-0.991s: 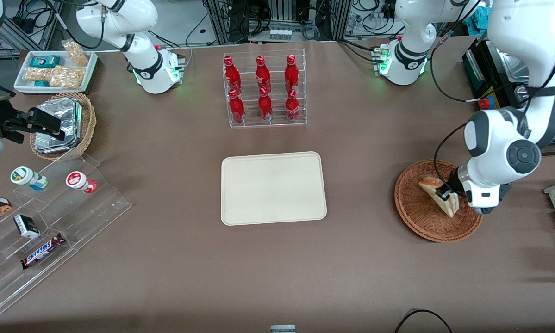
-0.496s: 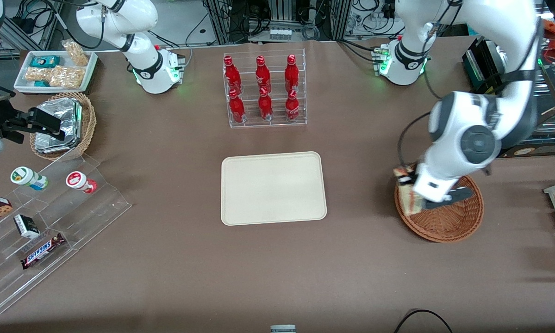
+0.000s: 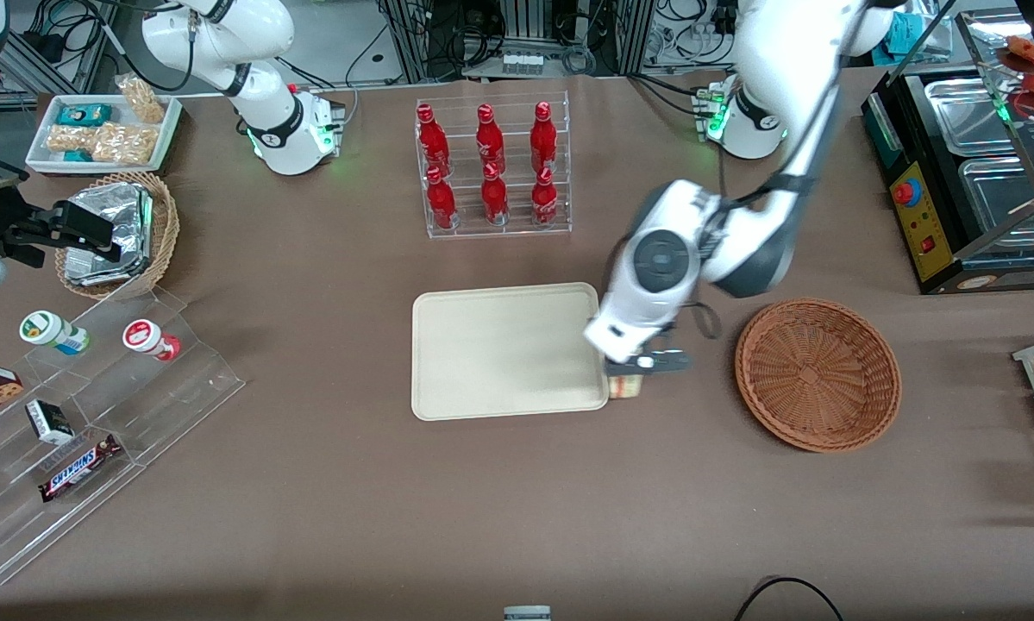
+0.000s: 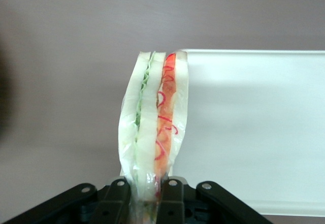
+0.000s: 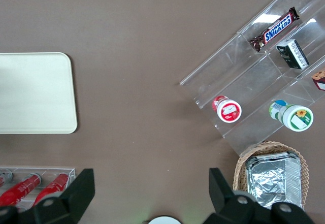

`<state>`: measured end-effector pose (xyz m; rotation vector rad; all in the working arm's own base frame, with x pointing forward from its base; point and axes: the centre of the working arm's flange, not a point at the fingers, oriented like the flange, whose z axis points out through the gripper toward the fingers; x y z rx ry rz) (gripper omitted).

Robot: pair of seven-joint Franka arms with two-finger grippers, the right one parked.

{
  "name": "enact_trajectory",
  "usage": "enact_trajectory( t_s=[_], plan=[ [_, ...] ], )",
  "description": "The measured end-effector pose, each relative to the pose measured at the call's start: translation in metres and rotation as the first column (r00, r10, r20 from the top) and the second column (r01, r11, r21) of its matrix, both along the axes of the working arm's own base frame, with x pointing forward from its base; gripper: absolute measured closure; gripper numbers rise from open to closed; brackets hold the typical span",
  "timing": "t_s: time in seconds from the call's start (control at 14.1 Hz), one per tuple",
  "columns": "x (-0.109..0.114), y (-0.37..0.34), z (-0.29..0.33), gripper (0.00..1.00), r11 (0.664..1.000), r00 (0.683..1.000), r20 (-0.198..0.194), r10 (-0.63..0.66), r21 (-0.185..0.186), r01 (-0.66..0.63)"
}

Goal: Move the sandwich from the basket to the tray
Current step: 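Carry the sandwich over the cream tray and lower it onto the tray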

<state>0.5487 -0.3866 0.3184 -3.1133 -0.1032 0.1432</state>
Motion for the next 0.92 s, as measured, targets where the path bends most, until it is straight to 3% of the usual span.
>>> enact_trajectory(
  t_s=[0.42, 0.71, 0.92],
  plan=[
    [-0.035, -0.119, -0.039, 0.85, 0.995, 0.994, 0.081, 0.071, -0.078, -0.065],
    [-0.042, -0.144, -0.059, 0.85, 0.991, 0.991, 0.081, 0.106, -0.086, -0.099],
    [-0.054, -0.154, -0.076, 0.85, 0.99, 0.99, 0.066, 0.124, -0.07, -0.119]
  ],
)
